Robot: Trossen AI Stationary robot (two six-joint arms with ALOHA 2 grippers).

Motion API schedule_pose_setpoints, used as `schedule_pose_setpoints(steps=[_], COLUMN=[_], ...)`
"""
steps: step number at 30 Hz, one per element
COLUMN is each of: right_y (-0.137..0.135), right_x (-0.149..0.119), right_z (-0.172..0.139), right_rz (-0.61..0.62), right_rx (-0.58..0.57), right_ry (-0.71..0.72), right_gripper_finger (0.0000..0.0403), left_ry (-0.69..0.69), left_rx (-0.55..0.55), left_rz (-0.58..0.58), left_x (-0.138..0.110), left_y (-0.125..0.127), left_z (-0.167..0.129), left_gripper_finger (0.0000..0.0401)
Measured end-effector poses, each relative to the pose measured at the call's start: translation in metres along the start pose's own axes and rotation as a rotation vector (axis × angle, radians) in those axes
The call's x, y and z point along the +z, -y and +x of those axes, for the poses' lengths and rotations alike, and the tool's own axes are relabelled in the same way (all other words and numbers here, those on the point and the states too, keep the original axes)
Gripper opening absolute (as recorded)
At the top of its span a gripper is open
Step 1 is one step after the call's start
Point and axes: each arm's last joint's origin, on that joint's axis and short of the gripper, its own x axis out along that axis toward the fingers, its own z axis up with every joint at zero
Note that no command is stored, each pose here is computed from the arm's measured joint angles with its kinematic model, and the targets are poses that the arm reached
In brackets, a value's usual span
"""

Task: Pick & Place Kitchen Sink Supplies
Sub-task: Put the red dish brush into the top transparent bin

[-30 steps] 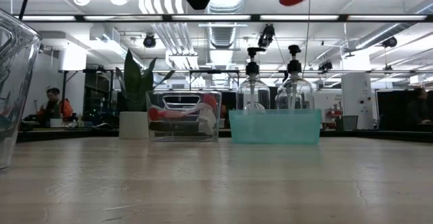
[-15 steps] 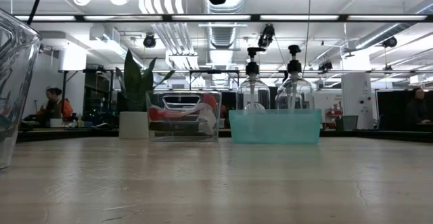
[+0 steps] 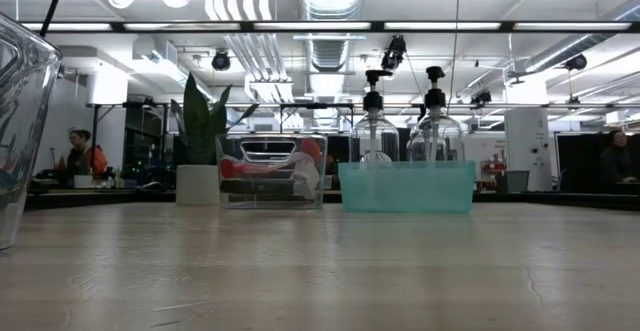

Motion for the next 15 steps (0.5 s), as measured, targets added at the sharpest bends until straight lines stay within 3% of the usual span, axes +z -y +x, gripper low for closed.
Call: schedule_pose_setpoints(steps=[4, 10, 15], right_y=[0.0, -0.0004, -0.0007], right_x=[-0.0008, -0.0031, -0.0061], right_z=[0.0005, 0.0015, 0.003], right_rz=[-0.005, -0.003, 0.003], right_rx=[0.002, 0.002, 0.002], right_ry=[-0.003, -0.014, -0.027], right_gripper_finger=[0.0033, 0.0033, 0.005], left_ry=[-0.001, -0.005, -0.009], left_rx=[0.001, 0.001, 0.003], left_rz=[-0.02, -0.018, -0.019], left_x=[-0.0001, 0.0, -0.0001], left_y=[-0.0007, -0.0005, -0.0006], left_z=[0.0001, -0.0003, -0.0006], left_gripper_finger=[0.014, 0.0058, 0.0056])
